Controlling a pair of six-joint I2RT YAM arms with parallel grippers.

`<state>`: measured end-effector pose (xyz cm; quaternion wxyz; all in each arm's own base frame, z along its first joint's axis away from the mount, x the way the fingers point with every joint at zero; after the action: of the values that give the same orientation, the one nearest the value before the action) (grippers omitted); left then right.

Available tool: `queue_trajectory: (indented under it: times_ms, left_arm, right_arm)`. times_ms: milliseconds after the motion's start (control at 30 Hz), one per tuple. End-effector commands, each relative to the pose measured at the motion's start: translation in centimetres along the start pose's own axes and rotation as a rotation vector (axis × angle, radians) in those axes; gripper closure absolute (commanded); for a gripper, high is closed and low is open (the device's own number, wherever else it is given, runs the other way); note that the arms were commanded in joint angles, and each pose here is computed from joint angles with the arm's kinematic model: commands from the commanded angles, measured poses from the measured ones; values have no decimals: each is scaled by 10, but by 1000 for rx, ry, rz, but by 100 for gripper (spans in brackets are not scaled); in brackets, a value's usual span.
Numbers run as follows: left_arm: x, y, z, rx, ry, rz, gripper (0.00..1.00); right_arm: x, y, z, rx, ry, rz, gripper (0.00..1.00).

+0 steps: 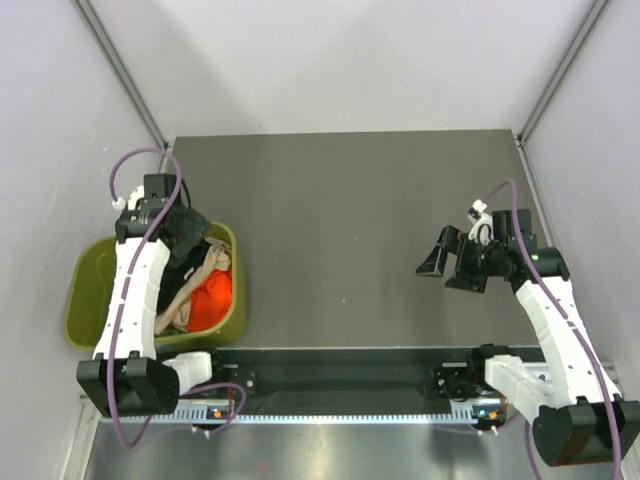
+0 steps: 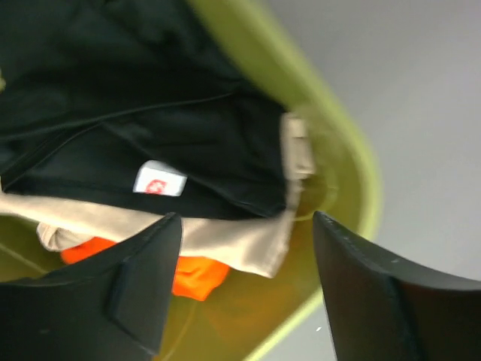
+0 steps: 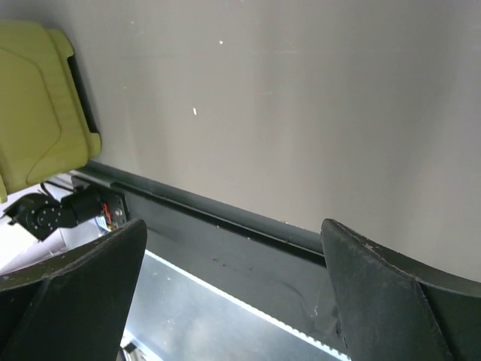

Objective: Fold and stack the t-shirts
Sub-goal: Grab the tshirt from the pile

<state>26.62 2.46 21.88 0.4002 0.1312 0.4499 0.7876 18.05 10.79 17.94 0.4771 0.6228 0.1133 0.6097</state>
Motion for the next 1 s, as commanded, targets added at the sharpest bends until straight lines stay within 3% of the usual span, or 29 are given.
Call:
queue_trajectory:
  times_ms: [0, 33, 267, 467, 567, 767, 967]
  left_arm:
    - [11, -8, -16, 69, 42, -1, 27]
    - [11, -14, -17, 84, 53, -6, 33]
    - [-1, -32, -21, 127, 69, -62, 48]
    - [-5, -25, -13, 77, 65, -97, 44]
    - [-5, -30, -21, 115, 68, -96, 44]
    - [-6, -42, -25, 115, 65, -102, 48]
    - [-2, -41, -16, 94, 50, -62, 80]
  right_arm:
    - [22, 10, 13, -39, 92, 60, 0]
    - [25, 11, 14, -41, 99, 64, 0]
    - [25, 12, 14, -43, 116, 64, 0]
    - [27, 10, 16, -38, 127, 65, 0]
    - [28, 8, 16, -28, 130, 68, 0]
    - [30, 7, 18, -26, 135, 70, 0]
    - [32, 8, 18, -22, 137, 73, 0]
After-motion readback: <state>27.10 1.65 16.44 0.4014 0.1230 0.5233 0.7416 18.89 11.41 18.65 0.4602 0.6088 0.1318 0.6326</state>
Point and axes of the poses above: each gripper's point midway between its finger pads, its own y axis back along the fingers, its own x axis along the line the jaws close on, z = x × y, the point moved 1 cm from there along y, back along the fingers, and after that the axes turned 13 degrees about -y, right-handed, at the moved point
